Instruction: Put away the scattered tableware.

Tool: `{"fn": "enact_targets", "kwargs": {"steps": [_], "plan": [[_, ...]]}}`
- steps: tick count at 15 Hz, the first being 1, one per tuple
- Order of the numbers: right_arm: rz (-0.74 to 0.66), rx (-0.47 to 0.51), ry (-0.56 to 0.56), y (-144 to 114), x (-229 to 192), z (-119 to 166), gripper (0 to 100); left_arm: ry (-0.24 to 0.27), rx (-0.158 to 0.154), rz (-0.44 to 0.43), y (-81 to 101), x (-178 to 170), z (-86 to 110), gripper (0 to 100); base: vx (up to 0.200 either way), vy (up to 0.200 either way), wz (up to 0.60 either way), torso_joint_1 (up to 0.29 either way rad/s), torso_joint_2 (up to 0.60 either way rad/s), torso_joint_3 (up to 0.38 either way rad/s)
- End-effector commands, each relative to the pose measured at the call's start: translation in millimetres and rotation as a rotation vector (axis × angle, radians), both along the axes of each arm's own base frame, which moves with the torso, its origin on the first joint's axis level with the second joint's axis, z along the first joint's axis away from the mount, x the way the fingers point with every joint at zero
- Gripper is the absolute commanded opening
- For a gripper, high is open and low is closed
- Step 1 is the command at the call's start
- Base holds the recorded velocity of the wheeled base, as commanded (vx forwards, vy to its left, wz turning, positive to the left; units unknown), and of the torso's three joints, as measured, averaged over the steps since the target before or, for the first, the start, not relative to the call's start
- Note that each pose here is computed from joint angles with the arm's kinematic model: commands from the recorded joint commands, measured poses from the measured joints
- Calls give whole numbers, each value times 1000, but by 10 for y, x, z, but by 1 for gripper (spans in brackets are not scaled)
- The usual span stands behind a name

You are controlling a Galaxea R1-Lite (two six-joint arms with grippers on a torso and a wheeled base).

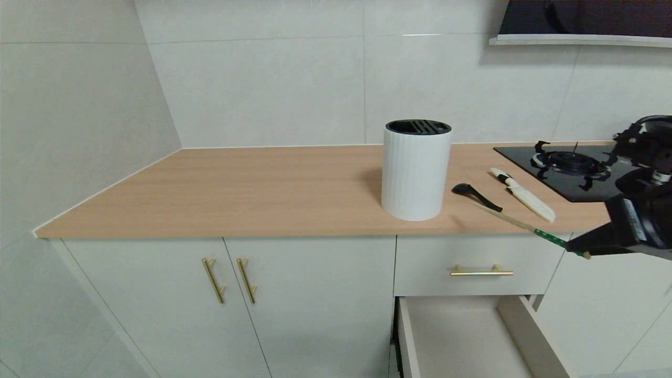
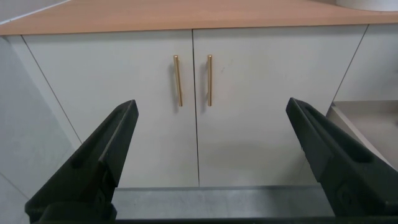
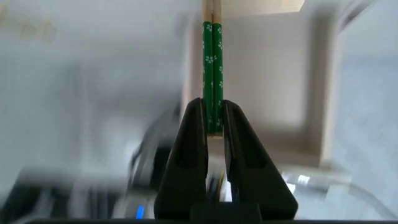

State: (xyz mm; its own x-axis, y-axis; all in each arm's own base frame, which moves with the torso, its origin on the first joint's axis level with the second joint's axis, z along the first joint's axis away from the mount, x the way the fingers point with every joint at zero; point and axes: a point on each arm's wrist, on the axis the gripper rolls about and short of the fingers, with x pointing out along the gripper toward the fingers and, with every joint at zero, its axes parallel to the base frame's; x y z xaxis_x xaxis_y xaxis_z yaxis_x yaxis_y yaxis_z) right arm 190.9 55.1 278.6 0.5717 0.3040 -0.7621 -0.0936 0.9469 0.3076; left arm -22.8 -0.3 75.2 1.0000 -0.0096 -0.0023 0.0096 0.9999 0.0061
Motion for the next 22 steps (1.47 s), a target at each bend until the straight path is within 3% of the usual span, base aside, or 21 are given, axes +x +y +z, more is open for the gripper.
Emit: {"fn": "enact_targets", "kwargs": {"steps": [1,3,8,14,22], "plan": [[67,21,-39,-88,-307,63,0,1,0,-1,0,0,0,100,0,0,0,0,0,0],[178,-61,-3,-94,-257,-144,0,1,0,0,0,0,0,100,0,0,0,0,0,0],[213,-73,89,-49,-69,-377,0,1,0,0,0,0,0,100,0,0,0,0,0,0],[245,-98,123,-37,-16,-487,0,1,0,0,0,0,0,100,0,0,0,-13,31,19],[251,-102,153,-16,41,-552,0,1,0,-1,0,0,0,100,0,0,0,-162,433,264]]}}
